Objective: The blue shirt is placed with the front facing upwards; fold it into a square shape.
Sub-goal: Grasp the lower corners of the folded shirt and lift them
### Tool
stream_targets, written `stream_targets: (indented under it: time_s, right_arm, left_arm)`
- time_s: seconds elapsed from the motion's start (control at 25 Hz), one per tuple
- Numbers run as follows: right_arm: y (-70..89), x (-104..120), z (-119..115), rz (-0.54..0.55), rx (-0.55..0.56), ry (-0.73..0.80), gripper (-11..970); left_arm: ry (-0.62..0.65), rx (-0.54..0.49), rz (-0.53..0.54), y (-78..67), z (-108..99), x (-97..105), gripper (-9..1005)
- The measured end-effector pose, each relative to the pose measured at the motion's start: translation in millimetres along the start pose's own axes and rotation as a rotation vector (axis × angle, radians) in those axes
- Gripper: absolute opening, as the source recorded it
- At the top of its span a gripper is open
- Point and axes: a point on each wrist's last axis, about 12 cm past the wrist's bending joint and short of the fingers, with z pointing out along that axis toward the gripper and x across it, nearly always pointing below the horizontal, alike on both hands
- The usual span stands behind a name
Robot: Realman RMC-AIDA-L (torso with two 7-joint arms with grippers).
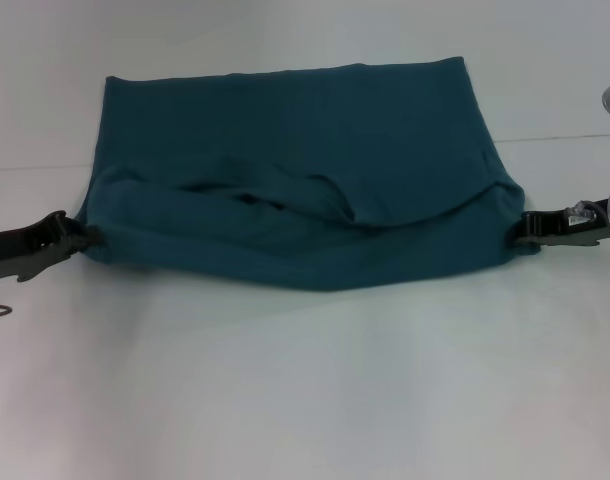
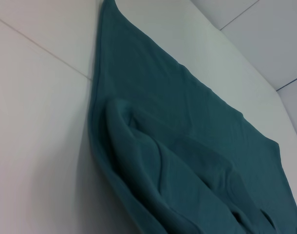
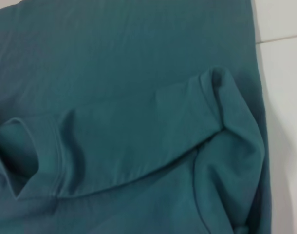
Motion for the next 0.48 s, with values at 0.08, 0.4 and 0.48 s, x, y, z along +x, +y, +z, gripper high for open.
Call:
stream_targets:
  time_s: [0.08,0.4,0.48]
  right_arm:
    - [0.2,-1,-1,-0.001,-0.003,0.002,247]
    - [-3.9,-1,-23,-0.019,-0.055,0.047,72]
    - [-3.8,2,-29,-0.029,-0.076,0.083,72]
  left_arm:
    - [0.004,0.000,0.002,-0.4,0,0,16]
    - [0.088,-0.011,0.064,-1.4,-6,2,16]
    - [0.129,-0.015,0.081,-2.1,-10,4,17]
